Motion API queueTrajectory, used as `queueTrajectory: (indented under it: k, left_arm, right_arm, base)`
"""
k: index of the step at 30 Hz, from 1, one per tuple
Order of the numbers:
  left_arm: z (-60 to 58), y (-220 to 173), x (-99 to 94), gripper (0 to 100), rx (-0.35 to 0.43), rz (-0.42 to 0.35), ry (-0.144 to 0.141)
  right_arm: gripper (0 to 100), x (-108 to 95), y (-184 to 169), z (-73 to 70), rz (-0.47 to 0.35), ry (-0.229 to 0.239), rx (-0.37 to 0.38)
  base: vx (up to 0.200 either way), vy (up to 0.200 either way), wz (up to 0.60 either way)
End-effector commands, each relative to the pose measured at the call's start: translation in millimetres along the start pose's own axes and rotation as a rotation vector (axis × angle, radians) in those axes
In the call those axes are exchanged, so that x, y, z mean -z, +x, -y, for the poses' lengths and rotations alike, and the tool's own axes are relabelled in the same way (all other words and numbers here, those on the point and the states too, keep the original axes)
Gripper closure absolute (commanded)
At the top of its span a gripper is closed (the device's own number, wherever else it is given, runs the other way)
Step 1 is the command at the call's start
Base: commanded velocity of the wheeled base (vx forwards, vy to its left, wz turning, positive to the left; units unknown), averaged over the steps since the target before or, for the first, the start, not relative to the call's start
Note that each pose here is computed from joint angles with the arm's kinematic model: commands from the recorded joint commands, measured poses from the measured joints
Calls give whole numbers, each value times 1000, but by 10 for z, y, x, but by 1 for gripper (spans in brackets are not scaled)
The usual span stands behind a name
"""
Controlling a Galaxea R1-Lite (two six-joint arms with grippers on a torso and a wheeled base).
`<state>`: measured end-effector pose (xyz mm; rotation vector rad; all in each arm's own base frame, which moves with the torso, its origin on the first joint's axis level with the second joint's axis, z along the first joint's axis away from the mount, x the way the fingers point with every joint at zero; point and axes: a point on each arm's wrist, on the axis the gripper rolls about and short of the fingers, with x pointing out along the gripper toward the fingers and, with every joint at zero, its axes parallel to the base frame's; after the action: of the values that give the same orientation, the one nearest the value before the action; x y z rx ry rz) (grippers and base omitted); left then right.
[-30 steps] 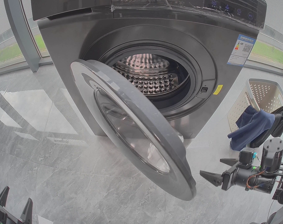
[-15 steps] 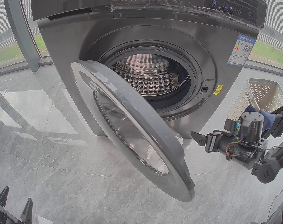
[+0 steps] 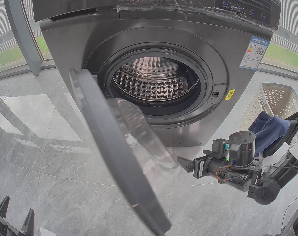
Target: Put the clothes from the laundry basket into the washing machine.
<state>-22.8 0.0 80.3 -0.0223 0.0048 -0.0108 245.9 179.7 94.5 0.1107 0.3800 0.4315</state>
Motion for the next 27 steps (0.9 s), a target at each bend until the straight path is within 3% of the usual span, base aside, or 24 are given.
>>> queueTrajectory:
  k: [1, 14, 21, 27]
  left_arm:
    - [-1, 6, 47, 0, 0, -8, -1]
    - [-1, 6, 47, 0, 0, -8, 1]
    - [-1, 6, 47, 0, 0, -8, 1]
    - [-1, 6, 47, 0, 0, -8, 1]
  right_arm:
    - [0, 124, -125, -147, -40, -27, -50]
    - [0, 62, 1, -303, -11, -19, -96]
    - [0, 62, 256, -418, 26, -20, -127]
    - [0, 103, 444, -658, 46, -38, -184]
  base:
    - [0, 0, 0]
    - [0, 0, 0]
    - [-200, 0, 0]
    - [-167, 0, 0]
